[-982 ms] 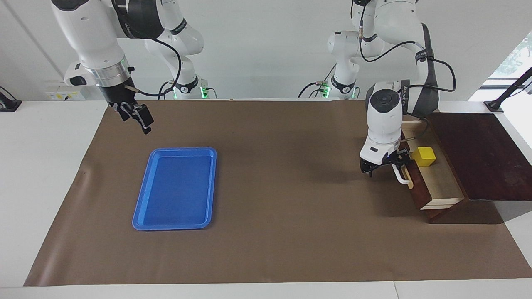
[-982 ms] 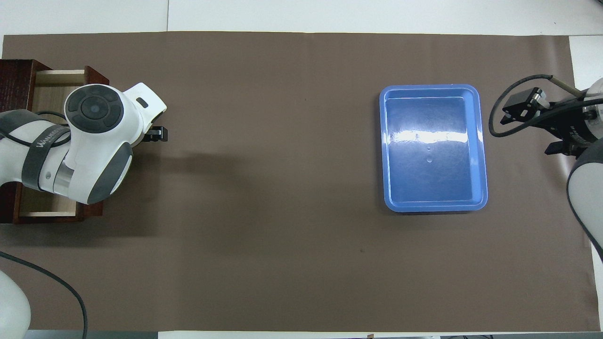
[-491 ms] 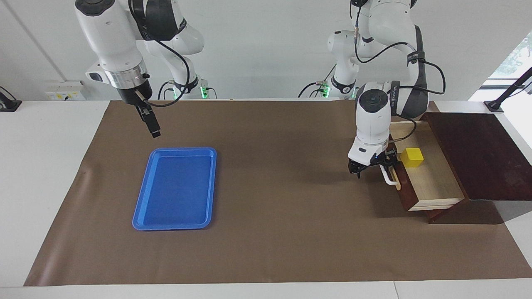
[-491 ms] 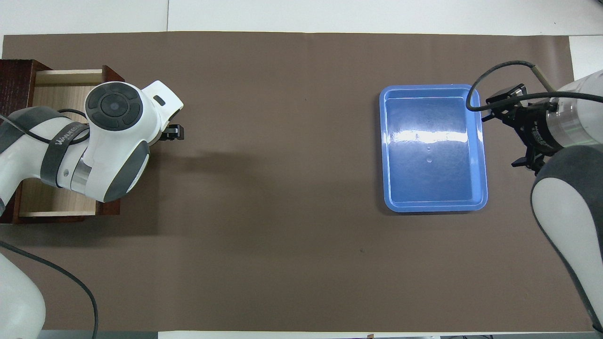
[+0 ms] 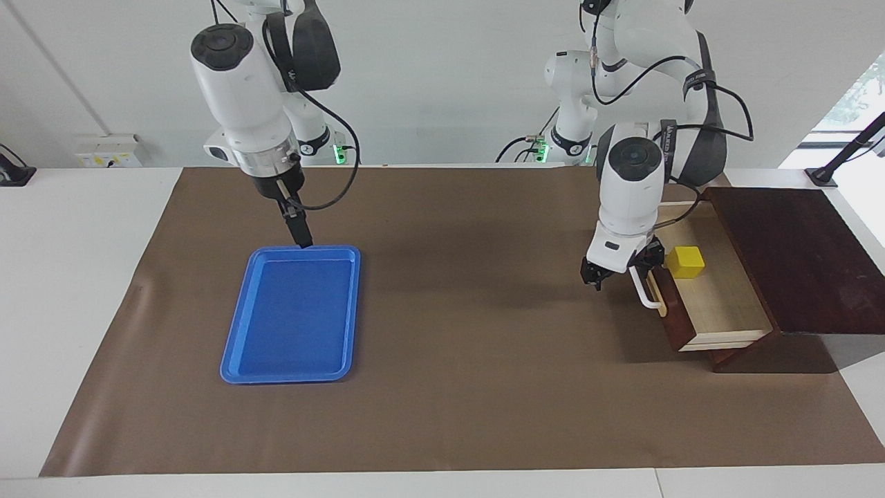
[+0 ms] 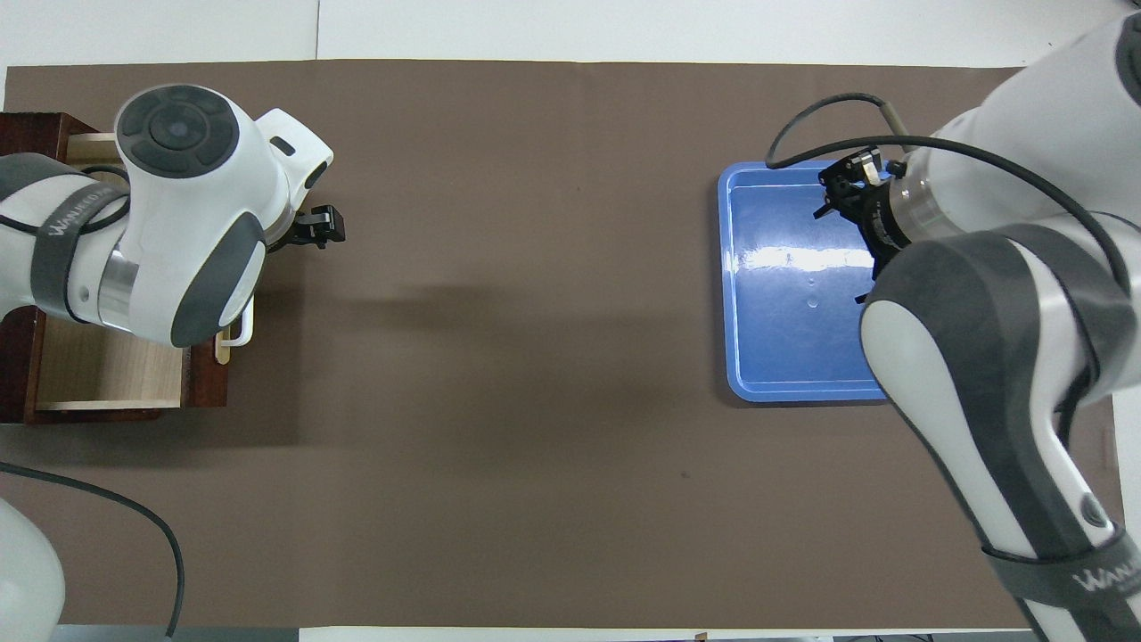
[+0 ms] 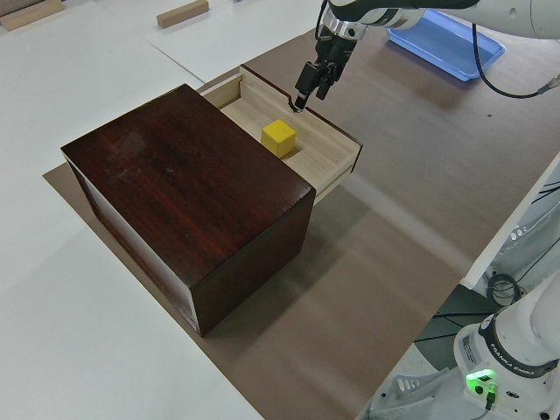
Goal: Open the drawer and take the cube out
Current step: 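Pull the drawer open with the left gripper while the right gripper rises, then lower the left gripper into the drawer and grasp the yellow cube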
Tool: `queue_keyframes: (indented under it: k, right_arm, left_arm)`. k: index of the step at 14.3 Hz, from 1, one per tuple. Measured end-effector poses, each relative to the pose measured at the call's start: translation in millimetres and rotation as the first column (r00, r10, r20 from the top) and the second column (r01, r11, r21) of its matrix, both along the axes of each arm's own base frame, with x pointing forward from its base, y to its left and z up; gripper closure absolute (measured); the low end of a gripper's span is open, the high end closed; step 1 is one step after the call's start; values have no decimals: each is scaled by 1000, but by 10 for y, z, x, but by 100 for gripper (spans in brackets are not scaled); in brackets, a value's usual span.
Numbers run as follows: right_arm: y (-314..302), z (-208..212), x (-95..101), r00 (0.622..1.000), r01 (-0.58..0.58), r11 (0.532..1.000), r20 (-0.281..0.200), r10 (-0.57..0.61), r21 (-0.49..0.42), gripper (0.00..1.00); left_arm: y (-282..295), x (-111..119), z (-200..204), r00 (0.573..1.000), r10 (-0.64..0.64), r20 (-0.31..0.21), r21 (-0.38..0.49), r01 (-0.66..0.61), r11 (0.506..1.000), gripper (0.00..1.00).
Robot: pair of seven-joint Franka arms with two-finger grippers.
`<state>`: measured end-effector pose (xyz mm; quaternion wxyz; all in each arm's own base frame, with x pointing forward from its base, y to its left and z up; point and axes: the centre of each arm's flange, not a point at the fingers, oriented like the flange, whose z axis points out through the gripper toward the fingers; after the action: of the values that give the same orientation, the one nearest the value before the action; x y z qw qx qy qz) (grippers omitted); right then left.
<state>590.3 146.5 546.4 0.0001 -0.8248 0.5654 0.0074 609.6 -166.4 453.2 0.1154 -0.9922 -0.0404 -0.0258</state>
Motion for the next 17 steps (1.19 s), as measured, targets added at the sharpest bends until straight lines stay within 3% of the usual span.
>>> queue_keyframes:
  k: [4,8,11,17]
  right_arm:
    - [701,-360,72,992,120,993,-48,-120,-5,3]
    - [808,-258,60,952,299,954,-75,-297,11,3]
    - [1008,-127,-1,930,362,932,-69,-361,11,3]
    - [1137,-144,-17,926,371,928,-83,-368,24,2]
  left_arm:
    - [262,97,620,982,187,-10,-68,-187,980,0]
    - [1096,169,1001,881,473,31,-132,-465,875,0]
    - [1532,172,999,746,665,43,-144,-654,743,0]
    - [1876,57,634,392,917,77,-201,-894,399,0]
